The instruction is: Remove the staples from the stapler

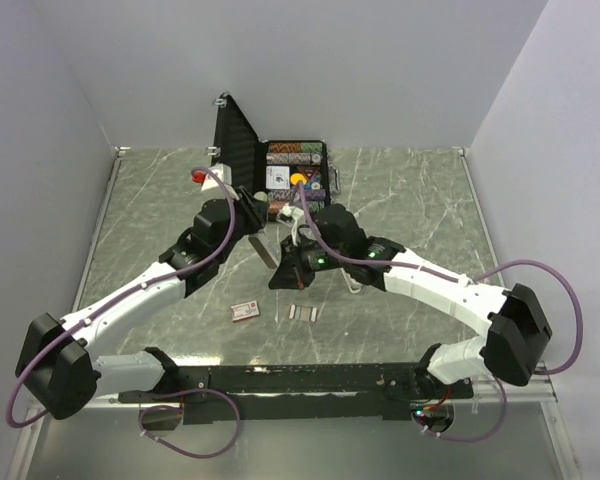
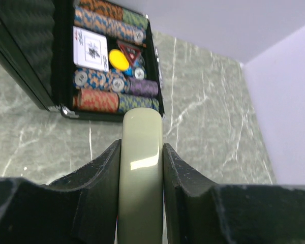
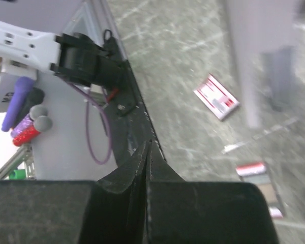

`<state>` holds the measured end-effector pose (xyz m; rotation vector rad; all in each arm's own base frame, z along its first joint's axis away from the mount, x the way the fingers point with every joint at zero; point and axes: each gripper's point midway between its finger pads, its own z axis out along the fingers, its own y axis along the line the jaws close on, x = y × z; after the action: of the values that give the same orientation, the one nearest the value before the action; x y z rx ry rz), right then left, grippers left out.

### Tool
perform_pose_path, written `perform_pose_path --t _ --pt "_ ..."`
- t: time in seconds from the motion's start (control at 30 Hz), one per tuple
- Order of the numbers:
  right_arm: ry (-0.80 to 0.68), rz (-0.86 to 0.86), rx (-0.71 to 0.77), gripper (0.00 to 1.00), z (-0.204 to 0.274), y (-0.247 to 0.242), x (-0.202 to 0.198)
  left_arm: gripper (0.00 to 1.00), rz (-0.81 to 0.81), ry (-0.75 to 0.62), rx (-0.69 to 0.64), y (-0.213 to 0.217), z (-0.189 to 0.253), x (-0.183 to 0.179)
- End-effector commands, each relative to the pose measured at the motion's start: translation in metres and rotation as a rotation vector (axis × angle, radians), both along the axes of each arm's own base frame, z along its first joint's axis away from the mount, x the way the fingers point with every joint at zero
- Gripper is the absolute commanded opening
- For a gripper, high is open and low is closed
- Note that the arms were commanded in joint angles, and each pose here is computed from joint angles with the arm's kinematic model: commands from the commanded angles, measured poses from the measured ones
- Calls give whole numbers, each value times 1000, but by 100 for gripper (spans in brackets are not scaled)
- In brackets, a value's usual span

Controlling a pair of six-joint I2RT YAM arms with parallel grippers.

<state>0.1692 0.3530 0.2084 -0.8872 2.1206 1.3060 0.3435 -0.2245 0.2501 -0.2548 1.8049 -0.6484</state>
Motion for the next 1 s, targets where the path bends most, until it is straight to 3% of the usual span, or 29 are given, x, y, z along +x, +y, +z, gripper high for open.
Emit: perform_pose_path --t 0.0,0.23,0.47,0.6,0.73,0.97 --pt "-1 -34 34 0 18 17 6 1 67 -132 -80 6 58 8" --pt "-37 -206 -40 0 -6 32 55 1 33 -117 -128 5 70 -3" --pt "-113 -433 -99 0 -9 13 120 1 -50 -53 -153 -1 62 -25" --pt "-153 -477 -56 0 6 1 137 1 -90 -21 -146 -3 53 -34" --pt "-196 -482 -61 0 19 -7 139 1 -86 29 -85 4 30 -41" --pt "-182 -533 -149 0 -3 -38 138 1 19 81 125 34 -17 -35"
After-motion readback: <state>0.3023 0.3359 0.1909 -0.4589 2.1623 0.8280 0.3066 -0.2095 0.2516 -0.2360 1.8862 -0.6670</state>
